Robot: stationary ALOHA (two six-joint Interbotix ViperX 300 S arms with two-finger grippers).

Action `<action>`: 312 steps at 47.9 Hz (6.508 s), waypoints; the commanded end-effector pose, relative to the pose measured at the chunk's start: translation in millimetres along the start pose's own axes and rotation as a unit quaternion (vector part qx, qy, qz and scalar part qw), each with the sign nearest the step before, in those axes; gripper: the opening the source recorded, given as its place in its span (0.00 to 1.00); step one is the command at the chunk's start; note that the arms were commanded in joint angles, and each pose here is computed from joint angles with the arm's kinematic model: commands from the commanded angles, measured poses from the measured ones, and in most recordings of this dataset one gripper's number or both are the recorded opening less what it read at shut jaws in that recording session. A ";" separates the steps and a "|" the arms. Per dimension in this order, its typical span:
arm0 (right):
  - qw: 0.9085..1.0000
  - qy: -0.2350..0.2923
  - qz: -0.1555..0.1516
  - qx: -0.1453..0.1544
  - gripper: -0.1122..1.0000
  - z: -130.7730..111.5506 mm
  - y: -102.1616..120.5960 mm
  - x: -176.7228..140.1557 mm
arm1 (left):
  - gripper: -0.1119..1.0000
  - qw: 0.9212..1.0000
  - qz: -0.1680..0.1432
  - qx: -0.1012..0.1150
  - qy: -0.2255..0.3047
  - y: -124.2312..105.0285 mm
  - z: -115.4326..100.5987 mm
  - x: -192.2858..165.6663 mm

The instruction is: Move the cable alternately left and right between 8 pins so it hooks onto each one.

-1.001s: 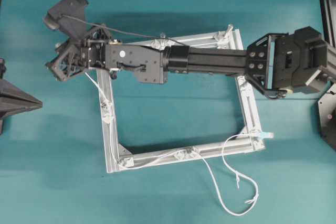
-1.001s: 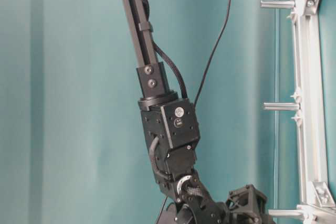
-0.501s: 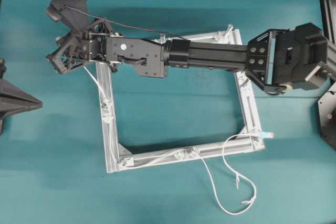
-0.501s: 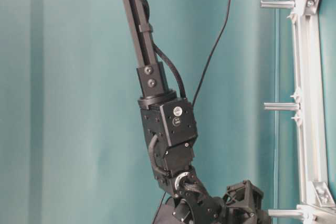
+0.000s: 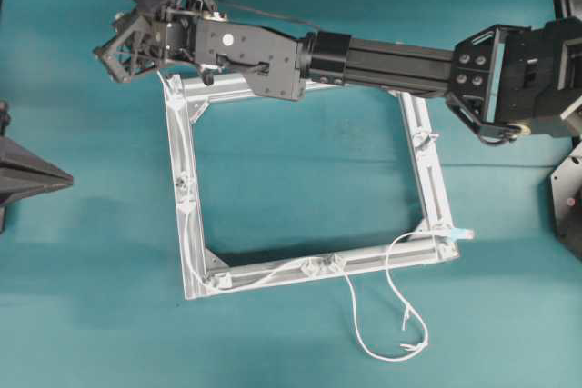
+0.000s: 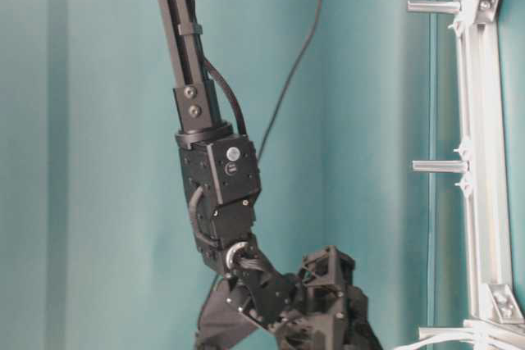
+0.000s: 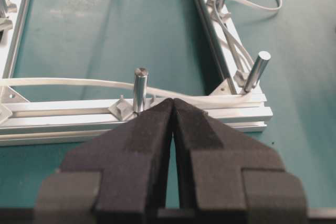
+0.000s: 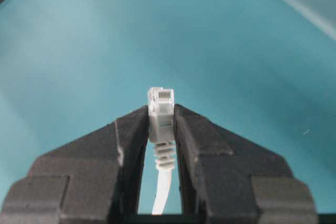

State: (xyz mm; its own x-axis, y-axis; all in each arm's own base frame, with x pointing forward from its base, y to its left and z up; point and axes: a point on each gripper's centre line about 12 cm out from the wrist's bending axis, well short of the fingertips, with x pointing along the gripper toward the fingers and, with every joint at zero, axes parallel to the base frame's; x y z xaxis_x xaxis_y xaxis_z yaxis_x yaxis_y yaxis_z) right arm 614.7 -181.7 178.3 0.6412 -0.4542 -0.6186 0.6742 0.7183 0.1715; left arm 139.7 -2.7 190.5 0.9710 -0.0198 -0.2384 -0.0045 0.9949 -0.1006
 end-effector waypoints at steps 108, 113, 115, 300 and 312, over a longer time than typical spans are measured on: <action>0.993 0.107 0.048 0.023 0.27 -125.8 -43.9 -148.8 | 0.11 1.000 -0.002 0.001 0.026 -1.4 1.7 -0.2; 0.993 0.104 0.051 0.023 0.27 -125.6 -47.5 -157.9 | 0.11 1.000 -0.002 0.001 0.026 -1.3 1.7 -0.2; 0.993 0.104 0.052 0.024 0.27 -125.6 -49.3 -161.6 | 0.11 1.000 -0.001 0.001 0.026 -1.1 1.5 -0.2; 0.988 0.069 -0.094 -0.104 0.24 -143.1 -231.0 -219.6 | 0.11 1.000 -0.002 0.001 0.026 -1.3 1.5 -0.2; 0.992 0.076 -0.054 -0.081 0.24 -164.4 -231.0 -218.4 | 0.11 1.000 -0.002 0.001 0.026 -1.3 1.5 -0.2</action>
State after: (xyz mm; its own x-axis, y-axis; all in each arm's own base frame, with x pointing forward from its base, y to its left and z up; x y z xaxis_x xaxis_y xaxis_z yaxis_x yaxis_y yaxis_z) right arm 257.3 -162.2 144.9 0.4726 -0.4645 -0.7489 0.6639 0.7465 -0.0440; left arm 137.1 -3.5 181.8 0.9498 -0.0260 -0.3119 -0.0055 0.9950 -0.0999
